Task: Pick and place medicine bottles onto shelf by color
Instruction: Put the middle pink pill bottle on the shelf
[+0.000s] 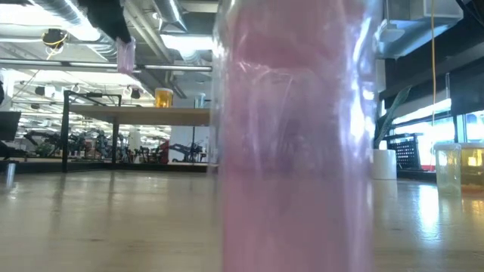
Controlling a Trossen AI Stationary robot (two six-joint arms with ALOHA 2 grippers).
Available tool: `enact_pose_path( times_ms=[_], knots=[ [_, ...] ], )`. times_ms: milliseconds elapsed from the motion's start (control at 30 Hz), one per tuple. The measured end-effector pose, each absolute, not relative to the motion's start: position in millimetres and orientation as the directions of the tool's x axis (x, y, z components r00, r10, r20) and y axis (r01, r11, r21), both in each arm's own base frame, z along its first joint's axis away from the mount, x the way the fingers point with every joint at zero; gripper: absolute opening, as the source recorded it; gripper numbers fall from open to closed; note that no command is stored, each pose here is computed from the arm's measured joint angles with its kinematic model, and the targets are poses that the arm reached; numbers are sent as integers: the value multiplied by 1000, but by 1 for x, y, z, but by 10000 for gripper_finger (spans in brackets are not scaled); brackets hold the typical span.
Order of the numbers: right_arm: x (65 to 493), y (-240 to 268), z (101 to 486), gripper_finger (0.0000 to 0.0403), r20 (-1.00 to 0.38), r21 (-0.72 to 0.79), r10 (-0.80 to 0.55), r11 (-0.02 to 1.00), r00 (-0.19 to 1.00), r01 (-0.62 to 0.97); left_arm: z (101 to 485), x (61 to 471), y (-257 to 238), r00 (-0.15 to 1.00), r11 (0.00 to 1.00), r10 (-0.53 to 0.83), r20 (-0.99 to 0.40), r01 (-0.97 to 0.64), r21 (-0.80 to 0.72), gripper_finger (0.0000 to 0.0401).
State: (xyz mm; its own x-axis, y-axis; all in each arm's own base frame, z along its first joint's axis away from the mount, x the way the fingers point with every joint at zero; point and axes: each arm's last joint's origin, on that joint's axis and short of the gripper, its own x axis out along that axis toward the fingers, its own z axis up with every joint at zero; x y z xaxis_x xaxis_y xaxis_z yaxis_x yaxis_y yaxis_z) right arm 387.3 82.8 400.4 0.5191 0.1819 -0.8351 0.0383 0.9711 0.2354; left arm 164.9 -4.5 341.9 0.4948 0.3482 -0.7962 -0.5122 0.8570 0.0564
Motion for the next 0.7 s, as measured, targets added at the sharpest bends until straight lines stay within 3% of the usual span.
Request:
enact_pose_path(
  times_ms=[233, 400, 700],
  knots=[
    [389, 83, 402, 237, -821, 241, 186, 970, 540, 32, 377, 147, 15, 424, 708, 542, -726, -695, 122, 101],
    [391, 83, 403, 237, -811, 214, 166, 977, 561, 20, 392, 137, 31, 367, 604, 609, -704, -789, 111, 101],
    [393, 75, 404, 237, -782, -22, -118, 987, 612, 162, 392, 122, 62, 183, 396, 671, -719, -908, 139, 101]
  ],
)
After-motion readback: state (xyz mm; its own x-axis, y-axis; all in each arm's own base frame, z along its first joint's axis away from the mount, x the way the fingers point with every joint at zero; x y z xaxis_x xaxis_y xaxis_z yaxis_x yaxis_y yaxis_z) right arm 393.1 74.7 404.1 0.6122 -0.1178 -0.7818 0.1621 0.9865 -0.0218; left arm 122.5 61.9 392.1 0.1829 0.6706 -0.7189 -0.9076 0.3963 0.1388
